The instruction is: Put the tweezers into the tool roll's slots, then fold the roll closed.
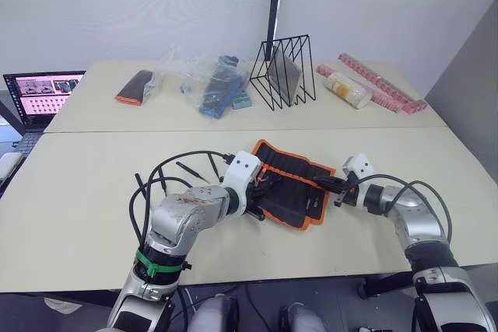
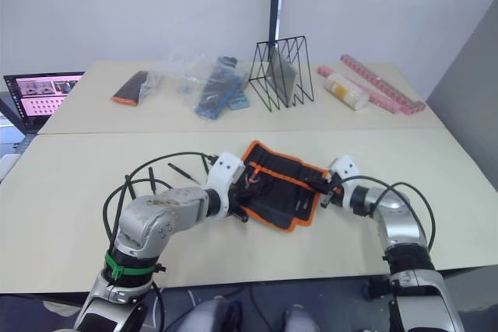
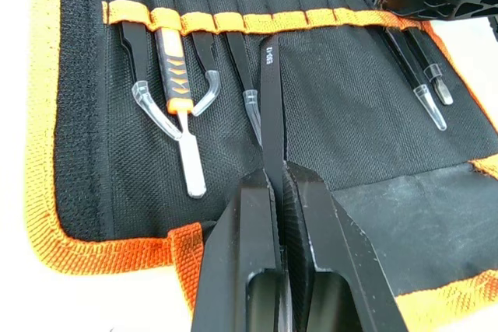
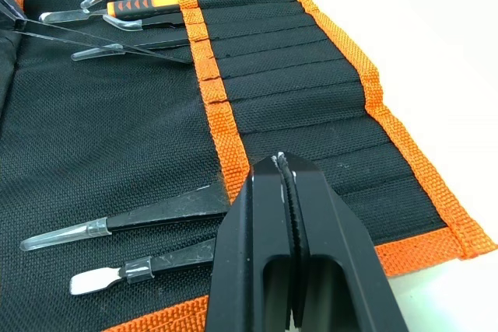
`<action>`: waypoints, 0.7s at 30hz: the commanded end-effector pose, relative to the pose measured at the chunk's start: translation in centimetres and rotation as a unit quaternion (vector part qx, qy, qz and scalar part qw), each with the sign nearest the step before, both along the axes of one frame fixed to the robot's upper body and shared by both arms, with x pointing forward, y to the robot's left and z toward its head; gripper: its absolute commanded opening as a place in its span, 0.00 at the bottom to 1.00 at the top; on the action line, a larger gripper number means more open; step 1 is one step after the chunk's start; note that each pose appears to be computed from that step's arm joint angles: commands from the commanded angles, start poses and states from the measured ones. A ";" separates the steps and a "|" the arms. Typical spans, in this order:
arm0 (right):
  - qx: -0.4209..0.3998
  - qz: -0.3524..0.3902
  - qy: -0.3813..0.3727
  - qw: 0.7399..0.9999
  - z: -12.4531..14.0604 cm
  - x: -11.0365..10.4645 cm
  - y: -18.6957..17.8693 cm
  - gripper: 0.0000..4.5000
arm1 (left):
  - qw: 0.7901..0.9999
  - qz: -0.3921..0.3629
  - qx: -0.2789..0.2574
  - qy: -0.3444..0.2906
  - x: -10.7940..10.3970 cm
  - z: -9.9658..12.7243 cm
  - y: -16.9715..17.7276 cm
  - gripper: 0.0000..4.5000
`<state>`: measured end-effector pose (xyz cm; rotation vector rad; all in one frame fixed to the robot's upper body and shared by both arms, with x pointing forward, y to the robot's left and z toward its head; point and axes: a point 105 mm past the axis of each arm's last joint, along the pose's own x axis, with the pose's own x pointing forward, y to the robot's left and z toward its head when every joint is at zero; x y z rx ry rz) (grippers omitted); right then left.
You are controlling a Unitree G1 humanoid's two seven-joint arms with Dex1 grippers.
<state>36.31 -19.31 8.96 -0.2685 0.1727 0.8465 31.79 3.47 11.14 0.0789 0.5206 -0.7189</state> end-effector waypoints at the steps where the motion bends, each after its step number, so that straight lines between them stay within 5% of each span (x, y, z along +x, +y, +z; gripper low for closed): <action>1: -0.013 0.007 0.018 1.000 -1.1 -0.2 0.2 0.01 | 1.000 -0.009 0.001 -0.021 -0.2 0.9 -0.3 0.00; 21: -0.019 0.016 0.025 0.999 -1.5 -0.4 0.5 0.01 | 0.998 0.019 0.016 -0.058 1.2 1.5 -0.7 0.00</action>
